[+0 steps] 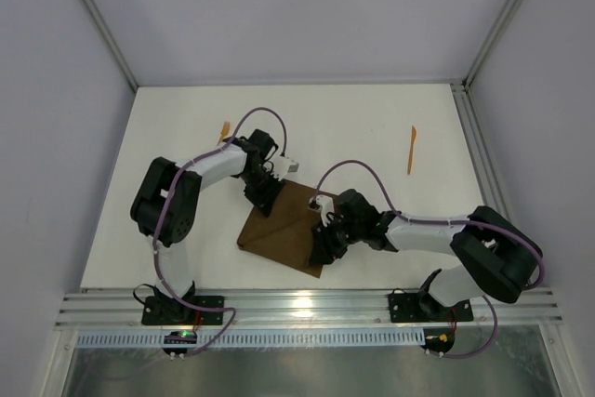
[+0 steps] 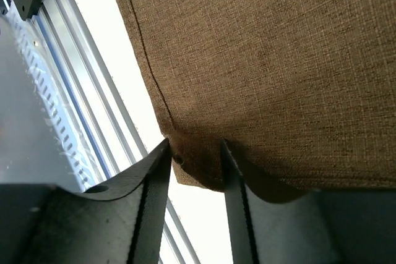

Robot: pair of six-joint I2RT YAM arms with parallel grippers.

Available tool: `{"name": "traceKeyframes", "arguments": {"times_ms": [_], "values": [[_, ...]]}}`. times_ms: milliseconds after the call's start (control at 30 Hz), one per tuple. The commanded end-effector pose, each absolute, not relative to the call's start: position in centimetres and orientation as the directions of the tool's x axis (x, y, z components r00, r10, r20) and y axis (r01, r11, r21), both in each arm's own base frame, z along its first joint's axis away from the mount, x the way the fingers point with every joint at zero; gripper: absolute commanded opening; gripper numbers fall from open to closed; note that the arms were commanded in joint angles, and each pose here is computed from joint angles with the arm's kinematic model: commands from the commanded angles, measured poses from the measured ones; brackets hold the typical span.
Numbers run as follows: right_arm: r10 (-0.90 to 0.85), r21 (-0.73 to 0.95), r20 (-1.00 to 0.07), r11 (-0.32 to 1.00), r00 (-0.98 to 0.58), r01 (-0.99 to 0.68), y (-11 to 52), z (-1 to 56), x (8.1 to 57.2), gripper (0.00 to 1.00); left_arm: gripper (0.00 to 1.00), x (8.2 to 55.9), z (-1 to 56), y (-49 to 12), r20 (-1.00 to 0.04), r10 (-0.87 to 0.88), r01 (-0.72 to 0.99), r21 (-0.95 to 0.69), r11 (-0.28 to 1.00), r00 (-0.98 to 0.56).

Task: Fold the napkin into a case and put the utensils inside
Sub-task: Fold the top corner of the square-folded napkin at the center of the board, then smooth out the upper triangle-folded napkin at the center of the board.

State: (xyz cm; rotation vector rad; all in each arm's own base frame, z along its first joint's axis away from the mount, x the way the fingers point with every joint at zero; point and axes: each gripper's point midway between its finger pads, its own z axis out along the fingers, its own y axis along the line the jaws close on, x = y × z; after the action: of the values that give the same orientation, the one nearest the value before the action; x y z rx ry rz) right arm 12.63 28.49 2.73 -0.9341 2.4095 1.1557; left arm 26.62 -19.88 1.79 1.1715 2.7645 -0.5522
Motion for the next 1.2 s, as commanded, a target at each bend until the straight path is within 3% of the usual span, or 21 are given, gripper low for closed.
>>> {"name": "traceKeyframes", "arguments": {"times_ms": [0,367,467,500,600,733,933,1167], "values": [[-0.394,0.562,-0.585,0.433,-0.709,-0.704,28.7,4.4,12.7,0.45,0.25,28.0,2.3,-19.7,-0.262,0.699,0.746,-0.239,0.622,-0.666],[-0.369,0.563,-0.629,0.392,-0.685,-0.728,28.3,7.8,10.9,0.50,0.29,26.3,7.1,-20.7,-0.342,0.724,0.800,-0.308,0.515,-0.598],[-0.265,0.567,-0.655,0.446,-0.707,-0.693,28.8,9.6,12.6,0.50,0.29,24.8,8.6,-20.4,-0.361,0.741,0.822,-0.321,0.470,-0.566],[-0.207,0.546,-0.670,0.513,-0.712,-0.663,28.4,9.9,14.5,0.40,0.29,23.9,9.1,-20.0,-0.357,0.757,0.832,-0.331,0.446,-0.548],[-0.075,0.583,-0.677,0.552,-0.732,-0.596,28.4,11.6,18.0,0.18,0.29,21.5,10.8,-19.3,-0.378,0.783,0.861,-0.336,0.381,-0.494],[0.097,0.624,-0.670,0.611,-0.736,-0.487,27.5,12.3,24.5,0.03,0.28,18.5,9.2,-17.9,-0.308,0.840,0.883,-0.305,0.358,-0.447],[0.170,0.624,-0.586,0.718,-0.792,-0.308,25.4,6.9,28.1,0.03,0.28,16.9,5.0,-15.2,-0.186,0.864,0.873,-0.247,0.420,-0.468],[0.234,0.608,-0.564,0.767,-0.792,-0.206,23.3,3.6,29.8,0.03,0.27,18.2,1.9,-14.6,-0.130,0.861,0.864,-0.193,0.464,-0.491]]}}
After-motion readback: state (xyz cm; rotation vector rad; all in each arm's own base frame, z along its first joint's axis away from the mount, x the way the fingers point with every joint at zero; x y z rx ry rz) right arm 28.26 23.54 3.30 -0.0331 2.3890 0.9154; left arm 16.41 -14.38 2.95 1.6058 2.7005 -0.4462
